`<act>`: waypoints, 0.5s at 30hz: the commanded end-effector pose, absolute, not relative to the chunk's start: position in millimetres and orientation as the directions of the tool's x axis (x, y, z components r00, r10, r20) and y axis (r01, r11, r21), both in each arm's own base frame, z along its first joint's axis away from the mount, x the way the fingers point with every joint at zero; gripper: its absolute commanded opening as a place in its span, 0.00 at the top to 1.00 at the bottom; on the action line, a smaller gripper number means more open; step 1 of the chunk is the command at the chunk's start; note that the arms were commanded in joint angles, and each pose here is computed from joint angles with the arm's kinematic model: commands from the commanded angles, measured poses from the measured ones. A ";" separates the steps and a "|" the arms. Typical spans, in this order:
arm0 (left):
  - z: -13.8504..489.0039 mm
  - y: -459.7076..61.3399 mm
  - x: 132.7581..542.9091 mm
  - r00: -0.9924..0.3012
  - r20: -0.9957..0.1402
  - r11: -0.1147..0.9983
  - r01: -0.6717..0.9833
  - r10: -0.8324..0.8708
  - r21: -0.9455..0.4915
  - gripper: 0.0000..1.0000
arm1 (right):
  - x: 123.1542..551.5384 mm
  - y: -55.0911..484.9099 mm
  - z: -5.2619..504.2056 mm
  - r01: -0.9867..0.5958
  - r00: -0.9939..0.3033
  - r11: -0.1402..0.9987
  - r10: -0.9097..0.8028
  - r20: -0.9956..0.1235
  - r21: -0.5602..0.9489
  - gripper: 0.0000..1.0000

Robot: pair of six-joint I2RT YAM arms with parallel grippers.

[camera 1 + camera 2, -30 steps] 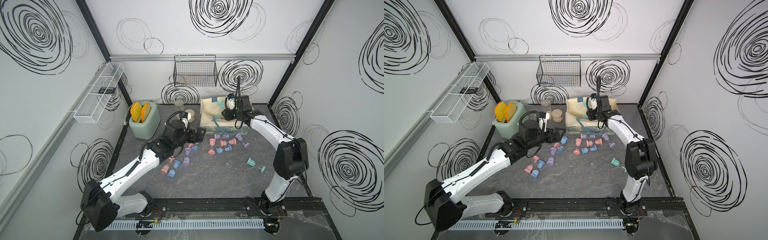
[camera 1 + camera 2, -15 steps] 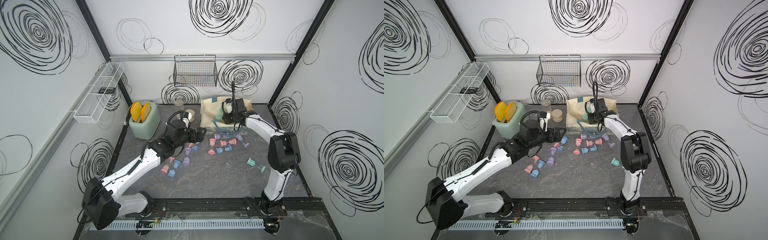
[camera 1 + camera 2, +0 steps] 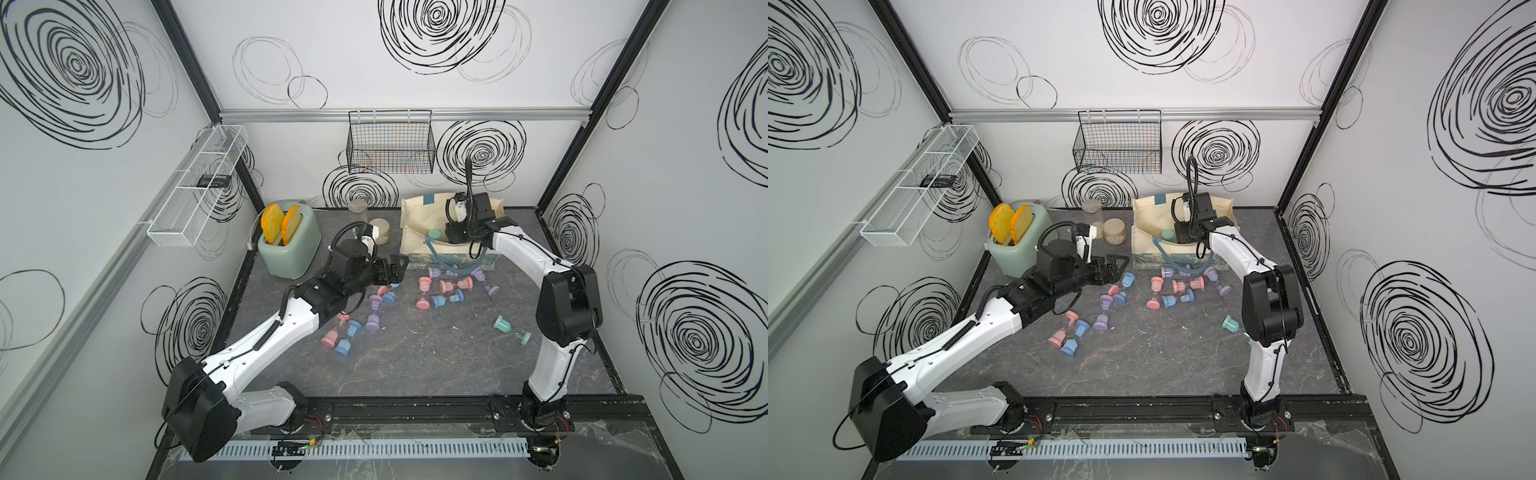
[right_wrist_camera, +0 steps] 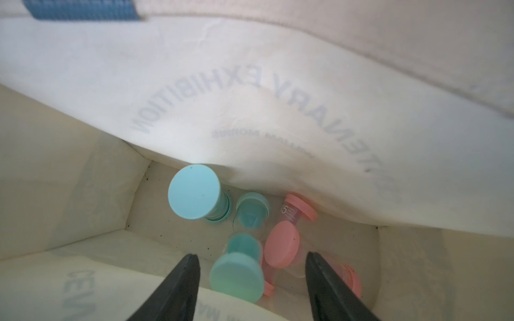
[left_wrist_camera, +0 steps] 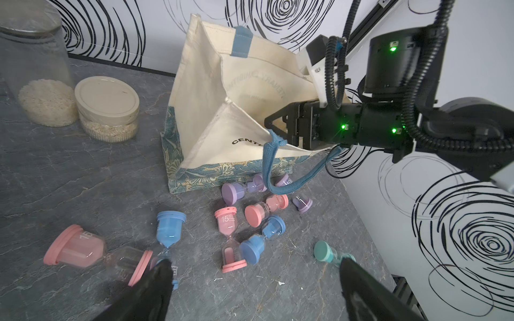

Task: Put the hourglass into the canvas bag
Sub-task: Place the hourglass in the canvas bag.

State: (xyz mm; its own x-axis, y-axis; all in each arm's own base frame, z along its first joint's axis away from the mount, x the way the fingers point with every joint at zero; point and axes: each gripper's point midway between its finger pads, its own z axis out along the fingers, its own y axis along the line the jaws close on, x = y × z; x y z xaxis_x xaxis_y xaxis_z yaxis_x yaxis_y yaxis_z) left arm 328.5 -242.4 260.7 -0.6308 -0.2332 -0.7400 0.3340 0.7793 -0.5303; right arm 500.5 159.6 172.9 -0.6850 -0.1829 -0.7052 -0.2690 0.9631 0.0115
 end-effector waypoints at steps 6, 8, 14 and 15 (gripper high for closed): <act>282.8 -230.7 327.2 -0.575 -0.771 0.768 0.351 -0.274 -0.535 0.04 | 472.4 179.0 256.1 -0.364 -0.540 0.927 -0.133 -0.831 0.089 0.27; 285.3 -226.2 324.5 -0.571 -0.773 0.771 0.348 -0.278 -0.534 0.04 | 462.9 182.3 269.1 -0.379 -0.511 0.919 -0.113 -0.852 0.105 0.26; 287.4 -204.3 316.1 -0.560 -0.778 0.793 0.319 -0.284 -0.519 0.04 | 432.2 192.4 289.0 -0.400 -0.489 0.907 -0.088 -0.868 0.134 0.21; 286.6 -199.9 313.4 -0.559 -0.781 0.800 0.313 -0.281 -0.511 0.04 | 425.9 195.1 292.7 -0.407 -0.484 0.903 -0.087 -0.871 0.136 0.21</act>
State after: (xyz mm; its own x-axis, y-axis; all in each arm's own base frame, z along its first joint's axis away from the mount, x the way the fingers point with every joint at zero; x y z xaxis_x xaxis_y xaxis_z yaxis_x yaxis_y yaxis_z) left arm 316.9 -212.6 287.4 -0.5728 -0.2830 -0.7693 0.3294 0.7800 -0.5321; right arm 437.8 186.5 285.0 -0.4928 -0.1038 -0.8640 -0.3878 0.9150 0.1112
